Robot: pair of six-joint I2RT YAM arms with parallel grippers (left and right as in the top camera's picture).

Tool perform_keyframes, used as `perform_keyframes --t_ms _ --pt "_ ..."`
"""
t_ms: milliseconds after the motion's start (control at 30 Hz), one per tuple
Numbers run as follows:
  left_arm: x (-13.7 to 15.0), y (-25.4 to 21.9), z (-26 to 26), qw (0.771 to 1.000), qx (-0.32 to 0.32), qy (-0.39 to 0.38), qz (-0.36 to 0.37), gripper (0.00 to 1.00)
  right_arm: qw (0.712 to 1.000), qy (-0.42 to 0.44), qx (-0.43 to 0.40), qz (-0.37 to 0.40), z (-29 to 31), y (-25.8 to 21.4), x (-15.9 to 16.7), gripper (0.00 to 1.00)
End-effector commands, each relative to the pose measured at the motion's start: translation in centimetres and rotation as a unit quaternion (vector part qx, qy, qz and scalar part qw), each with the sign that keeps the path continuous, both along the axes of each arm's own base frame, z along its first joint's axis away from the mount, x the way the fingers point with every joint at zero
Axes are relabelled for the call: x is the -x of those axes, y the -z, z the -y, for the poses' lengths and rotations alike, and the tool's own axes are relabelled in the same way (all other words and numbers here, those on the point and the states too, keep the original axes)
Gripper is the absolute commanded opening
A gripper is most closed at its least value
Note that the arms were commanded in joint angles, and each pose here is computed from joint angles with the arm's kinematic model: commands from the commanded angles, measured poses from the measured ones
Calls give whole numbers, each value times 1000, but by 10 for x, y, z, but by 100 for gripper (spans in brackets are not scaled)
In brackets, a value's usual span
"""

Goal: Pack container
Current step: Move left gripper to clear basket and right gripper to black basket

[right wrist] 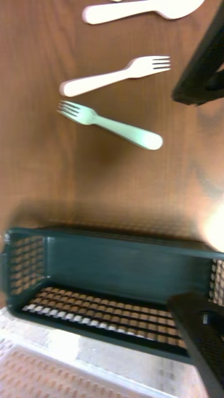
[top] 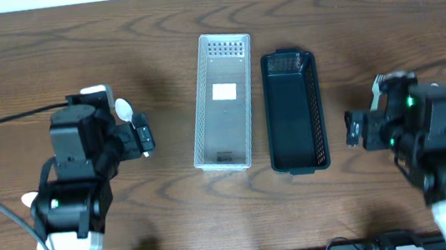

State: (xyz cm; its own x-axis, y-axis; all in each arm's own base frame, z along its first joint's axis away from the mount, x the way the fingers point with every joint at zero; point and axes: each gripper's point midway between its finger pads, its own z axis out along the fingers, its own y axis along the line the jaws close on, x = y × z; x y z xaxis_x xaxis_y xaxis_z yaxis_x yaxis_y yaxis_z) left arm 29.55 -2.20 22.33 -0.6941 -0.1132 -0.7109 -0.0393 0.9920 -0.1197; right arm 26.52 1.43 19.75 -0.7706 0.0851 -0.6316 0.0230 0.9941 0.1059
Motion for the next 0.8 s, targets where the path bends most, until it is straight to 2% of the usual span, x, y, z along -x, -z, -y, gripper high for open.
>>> perform_keyframes --t_ms 0,33,67,100,133,167,267,400,567,767 --pt "-3 7 1 1000 6 0 -23 98 1000 -1 -2 -27 -3 -12 -14 99" --pt "-2 12 4 999 10 5 -33 98 999 -1 -2 -43 -3 -7 -16 99" --pt "-2 15 6 999 13 9 -40 98 999 -3 1 -54 -2 -1 -18 93" --pt "-3 18 6 999 14 10 -45 98 998 -3 4 -68 -2 7 -19 80" --pt "-3 21 6 999 13 10 -52 99 997 -1 7 -82 -1 15 -20 71" --pt "-4 25 6 998 13 10 -57 95 995 -1 7 -95 -1 22 -20 64" --pt "-4 39 6 996 11 9 -85 75 990 8 2 -141 -1 49 -20 53" --pt "-7 59 6 993 9 8 -121 54 983 11 2 -182 -1 72 -20 38" --pt "-12 85 7 987 7 8 -163 36 976 11 3 -215 -1 93 -24 35" --pt "-19 111 23 979 36 32 -200 25 970 10 2 -243 -2 116 -30 31"
